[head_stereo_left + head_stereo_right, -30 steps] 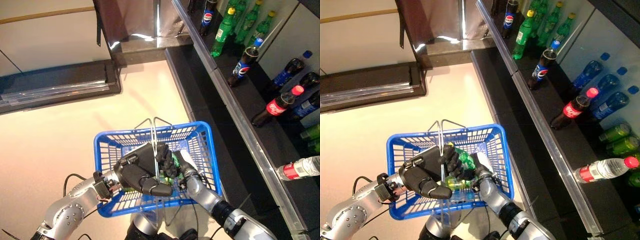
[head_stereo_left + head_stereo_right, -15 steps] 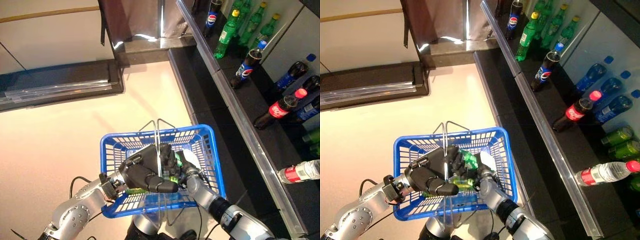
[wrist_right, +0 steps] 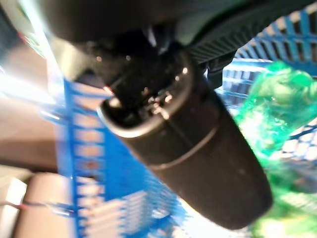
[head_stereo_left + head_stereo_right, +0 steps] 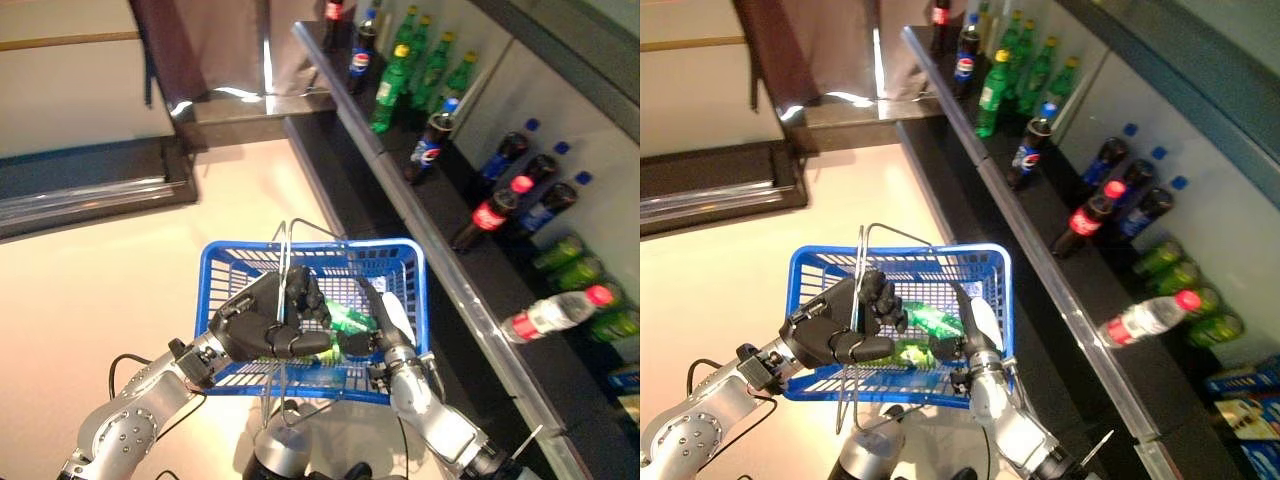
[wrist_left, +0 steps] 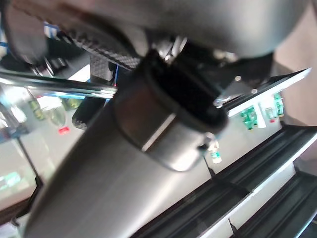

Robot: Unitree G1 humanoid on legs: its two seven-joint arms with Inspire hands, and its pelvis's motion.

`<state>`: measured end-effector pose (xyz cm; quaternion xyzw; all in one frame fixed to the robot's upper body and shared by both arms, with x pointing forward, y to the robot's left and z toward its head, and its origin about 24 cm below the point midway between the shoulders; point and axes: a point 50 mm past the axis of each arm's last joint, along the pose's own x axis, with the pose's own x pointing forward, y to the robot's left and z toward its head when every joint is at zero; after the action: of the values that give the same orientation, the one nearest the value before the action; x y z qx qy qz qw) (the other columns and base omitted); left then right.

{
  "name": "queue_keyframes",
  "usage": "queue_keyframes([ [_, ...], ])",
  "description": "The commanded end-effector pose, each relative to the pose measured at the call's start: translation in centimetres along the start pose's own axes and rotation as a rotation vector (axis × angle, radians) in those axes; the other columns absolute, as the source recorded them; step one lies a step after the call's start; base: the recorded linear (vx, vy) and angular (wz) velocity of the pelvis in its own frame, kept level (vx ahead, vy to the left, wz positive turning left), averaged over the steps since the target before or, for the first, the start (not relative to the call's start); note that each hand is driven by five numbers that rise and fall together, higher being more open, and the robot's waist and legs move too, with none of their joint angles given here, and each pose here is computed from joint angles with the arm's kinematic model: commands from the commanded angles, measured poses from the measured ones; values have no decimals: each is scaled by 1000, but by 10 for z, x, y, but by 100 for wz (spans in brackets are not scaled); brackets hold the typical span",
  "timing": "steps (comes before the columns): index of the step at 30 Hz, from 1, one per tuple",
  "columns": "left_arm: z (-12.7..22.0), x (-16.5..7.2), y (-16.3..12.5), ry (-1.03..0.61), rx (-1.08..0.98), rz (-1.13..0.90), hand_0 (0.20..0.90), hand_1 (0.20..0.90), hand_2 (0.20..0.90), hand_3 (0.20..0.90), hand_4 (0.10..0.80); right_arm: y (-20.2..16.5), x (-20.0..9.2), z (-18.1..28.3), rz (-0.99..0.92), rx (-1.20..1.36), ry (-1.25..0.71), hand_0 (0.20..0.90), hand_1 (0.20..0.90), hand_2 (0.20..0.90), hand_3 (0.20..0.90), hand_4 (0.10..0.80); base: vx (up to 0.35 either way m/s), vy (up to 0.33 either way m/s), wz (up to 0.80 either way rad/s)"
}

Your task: Pick up the drink and place into the basket.

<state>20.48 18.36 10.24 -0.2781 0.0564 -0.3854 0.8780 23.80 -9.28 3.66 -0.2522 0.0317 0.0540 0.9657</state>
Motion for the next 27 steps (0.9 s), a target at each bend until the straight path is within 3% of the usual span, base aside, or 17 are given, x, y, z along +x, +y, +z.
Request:
queue_keyframes([
  [1,80,-6,-63,-622,139,-365,300,300,300,200,100,-58,0,16,-148,-140,-133,900,900,900,900,800,14,12,-22],
  [8,74,-28,-42,-710,91,-177,300,300,300,200,100,-92,-25,48,-47,95,-318,900,900,900,900,800,7,27,-19],
  [15,57,-55,-5,-733,129,116,300,300,300,200,100,-87,-44,59,177,497,-434,900,900,900,900,800,48,56,-17],
  [25,31,-84,28,-728,207,492,300,300,300,200,100,-75,-50,33,366,684,-353,900,900,900,900,800,-28,84,-16],
  [27,21,-91,39,-751,138,592,300,300,300,200,100,-70,-52,20,407,698,-309,900,900,900,900,800,-72,113,-23],
])
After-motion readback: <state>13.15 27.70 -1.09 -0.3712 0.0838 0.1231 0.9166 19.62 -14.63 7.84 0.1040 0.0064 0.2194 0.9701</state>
